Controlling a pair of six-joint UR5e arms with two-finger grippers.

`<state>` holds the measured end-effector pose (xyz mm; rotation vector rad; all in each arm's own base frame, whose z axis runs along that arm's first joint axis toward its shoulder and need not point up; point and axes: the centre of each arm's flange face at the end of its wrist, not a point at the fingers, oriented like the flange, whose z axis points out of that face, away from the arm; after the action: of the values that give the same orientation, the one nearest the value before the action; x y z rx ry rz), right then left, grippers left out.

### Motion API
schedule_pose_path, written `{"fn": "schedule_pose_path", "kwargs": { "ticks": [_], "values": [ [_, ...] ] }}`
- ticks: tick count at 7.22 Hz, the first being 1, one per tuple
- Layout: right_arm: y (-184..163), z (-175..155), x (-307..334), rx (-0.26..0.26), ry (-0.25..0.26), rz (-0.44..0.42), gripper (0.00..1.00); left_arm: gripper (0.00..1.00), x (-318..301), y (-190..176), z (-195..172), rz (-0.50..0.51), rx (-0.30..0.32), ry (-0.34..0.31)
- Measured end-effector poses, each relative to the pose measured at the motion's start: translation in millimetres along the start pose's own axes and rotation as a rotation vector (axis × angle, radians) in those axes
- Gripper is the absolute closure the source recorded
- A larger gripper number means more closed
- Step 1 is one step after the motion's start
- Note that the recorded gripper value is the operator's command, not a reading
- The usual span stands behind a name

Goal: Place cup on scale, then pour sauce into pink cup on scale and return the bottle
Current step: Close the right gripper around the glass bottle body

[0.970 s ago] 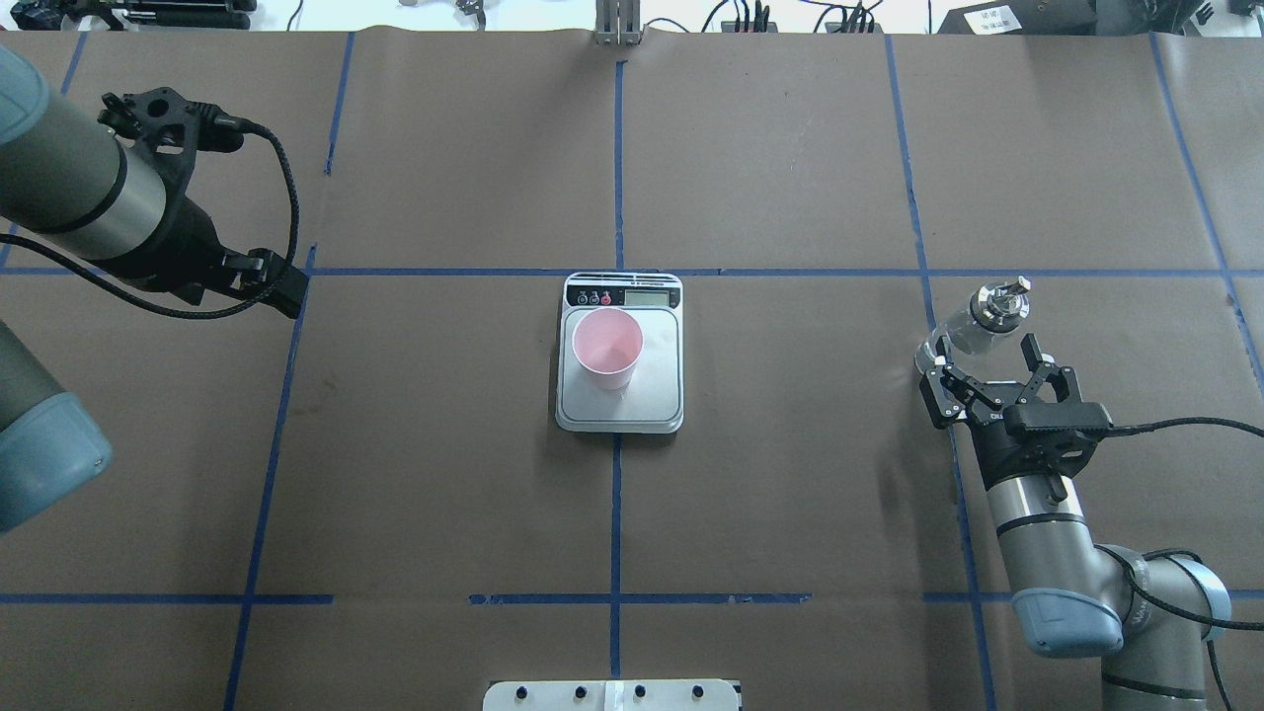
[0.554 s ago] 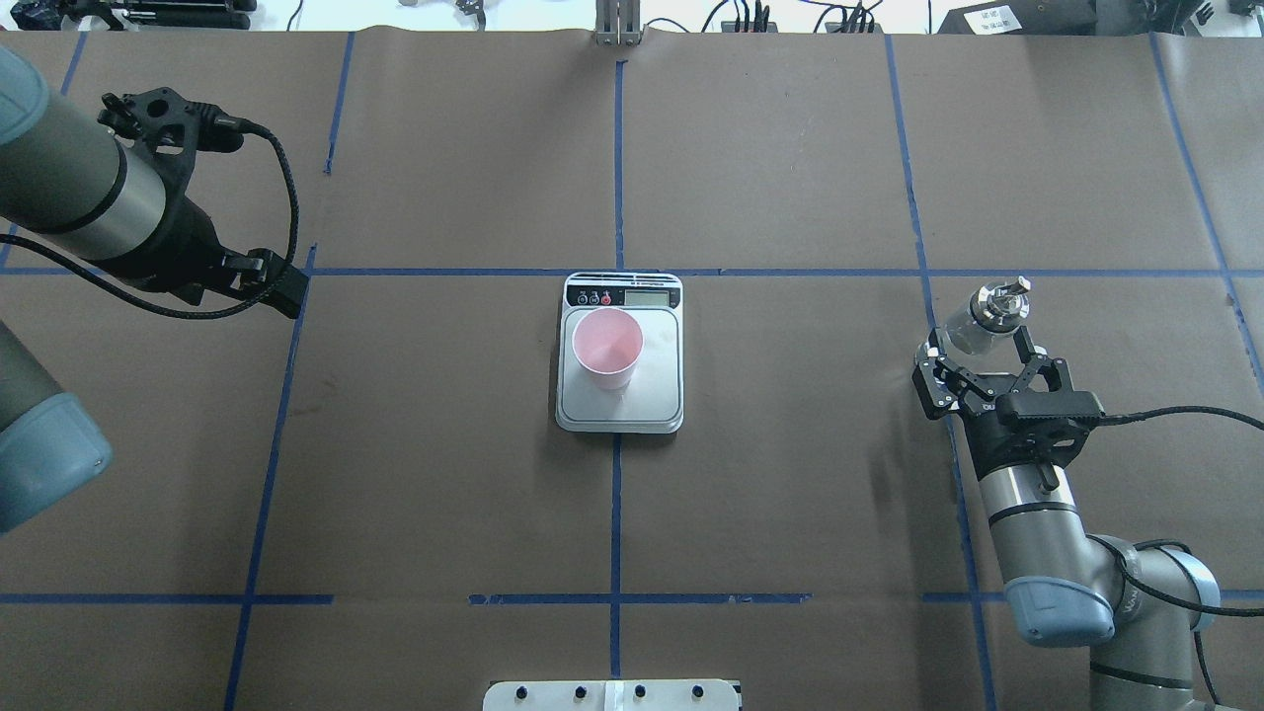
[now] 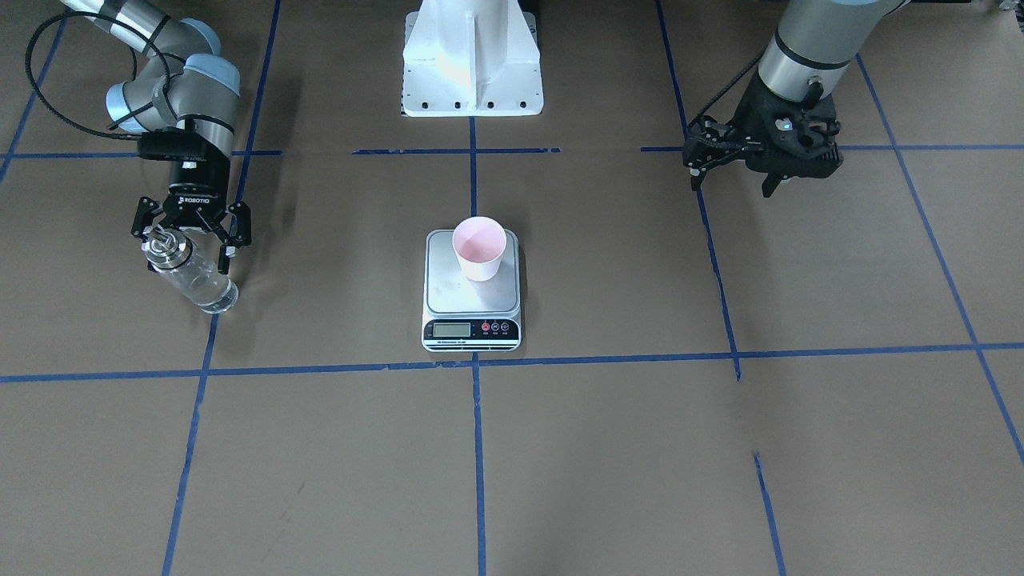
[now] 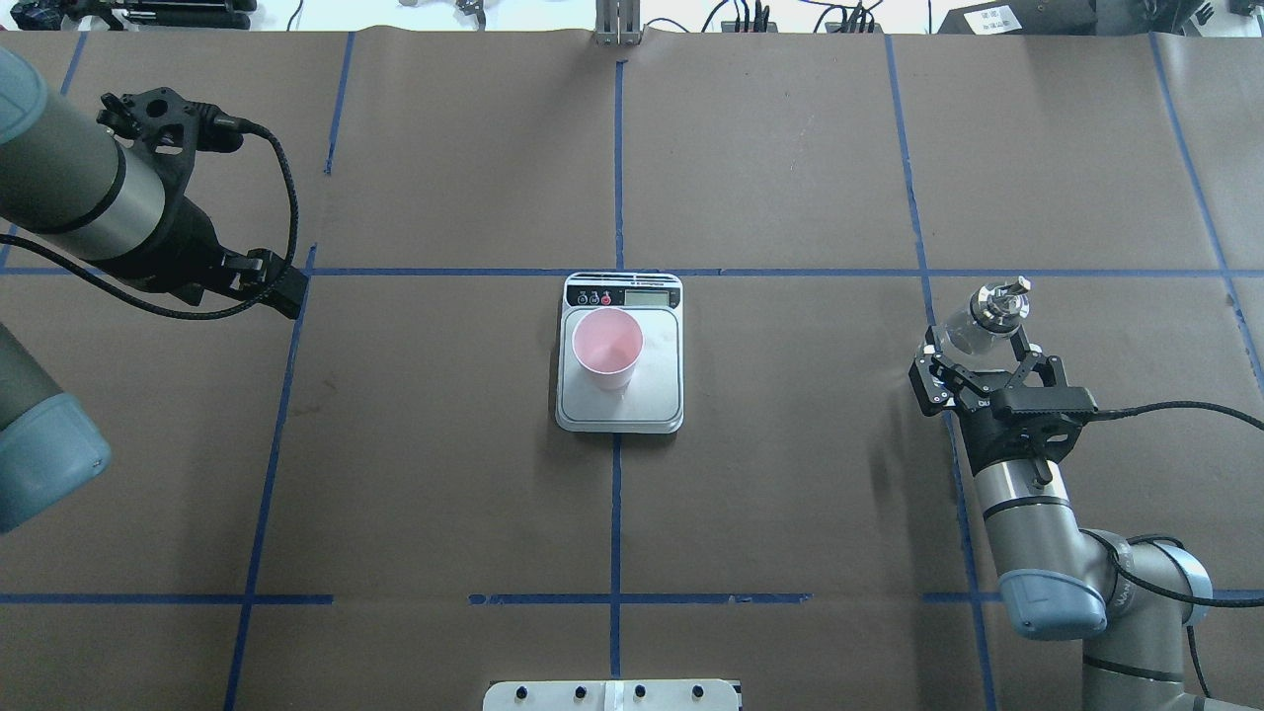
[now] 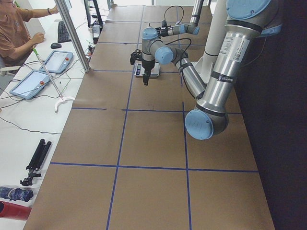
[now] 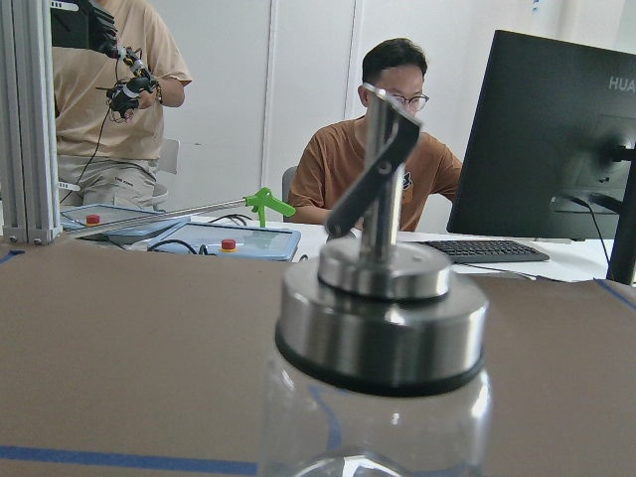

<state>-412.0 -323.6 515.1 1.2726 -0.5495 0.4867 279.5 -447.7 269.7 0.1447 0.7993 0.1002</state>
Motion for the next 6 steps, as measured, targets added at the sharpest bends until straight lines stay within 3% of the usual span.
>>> {"fn": "schedule_pose_path", "kwargs": {
  "ticks": [6],
  "values": [
    [-0.4,8.3,2.6,-0.02,0.004,0.002,0.0,0.0,1.0,0.4,-1.8,0.0,0.002,0.002]
  ]
}}
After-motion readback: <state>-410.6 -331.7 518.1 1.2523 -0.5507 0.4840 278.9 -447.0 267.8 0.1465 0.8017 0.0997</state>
